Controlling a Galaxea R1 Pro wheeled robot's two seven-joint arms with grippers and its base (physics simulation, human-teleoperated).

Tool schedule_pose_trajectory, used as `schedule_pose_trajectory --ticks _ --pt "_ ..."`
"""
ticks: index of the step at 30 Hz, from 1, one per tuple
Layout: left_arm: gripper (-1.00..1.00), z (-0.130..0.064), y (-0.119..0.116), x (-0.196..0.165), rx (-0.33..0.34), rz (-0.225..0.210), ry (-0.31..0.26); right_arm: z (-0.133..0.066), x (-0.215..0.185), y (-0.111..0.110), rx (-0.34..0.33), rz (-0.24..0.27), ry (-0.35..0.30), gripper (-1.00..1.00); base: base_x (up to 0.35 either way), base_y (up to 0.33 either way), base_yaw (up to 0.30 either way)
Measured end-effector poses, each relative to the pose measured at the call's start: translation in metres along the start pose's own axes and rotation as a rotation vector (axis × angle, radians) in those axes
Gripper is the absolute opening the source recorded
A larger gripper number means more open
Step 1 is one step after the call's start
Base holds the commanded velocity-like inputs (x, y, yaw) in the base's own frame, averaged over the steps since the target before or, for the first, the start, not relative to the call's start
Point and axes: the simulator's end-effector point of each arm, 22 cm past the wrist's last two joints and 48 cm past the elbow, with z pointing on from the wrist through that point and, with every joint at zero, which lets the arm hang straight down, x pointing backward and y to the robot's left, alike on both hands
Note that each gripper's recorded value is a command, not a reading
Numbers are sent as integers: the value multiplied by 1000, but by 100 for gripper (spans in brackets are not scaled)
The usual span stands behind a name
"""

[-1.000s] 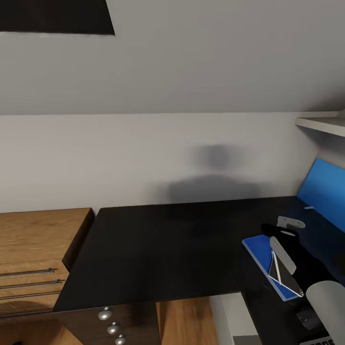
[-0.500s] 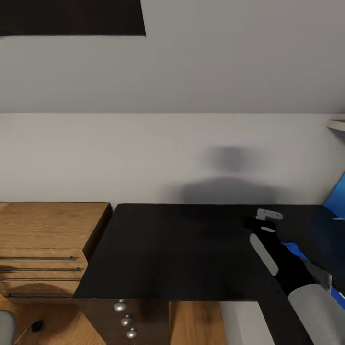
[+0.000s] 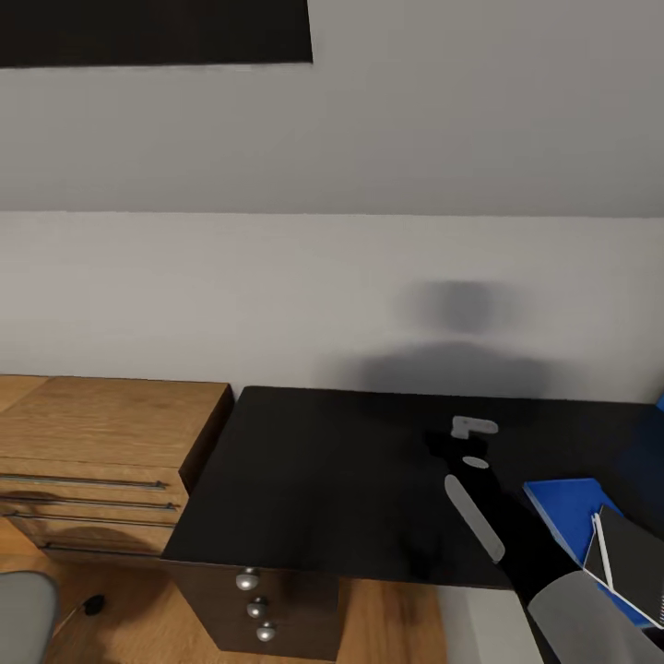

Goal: In the bedroom, organize the workspace by keeping the computer under the desk, ensuring the monitor is on the desk, placing the keyboard on the desk next to the monitor, placing the mouse on the desk next to the keyboard, moving the folder from the swivel chair onto the desk next to the mouse, stacking the notebook on top of the folder with the pen on top of the notebook, and positioning the swivel chair next to the desk.

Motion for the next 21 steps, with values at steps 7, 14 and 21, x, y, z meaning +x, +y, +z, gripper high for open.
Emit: schedule_pose_trajectory --ticks 7,14,21 --pt "100 0 1 0 -2 -1 0 -2 4 5 -11 2 6 100 -9 8 1" --pt "100 0 0 0 3 -1 0 -5 0 14 -28 16 -2 100 -212 184 0" --pt "100 0 0 -4 5 -2 -9 -8 -6 15 -29 20 -12 100 -262 229 0"
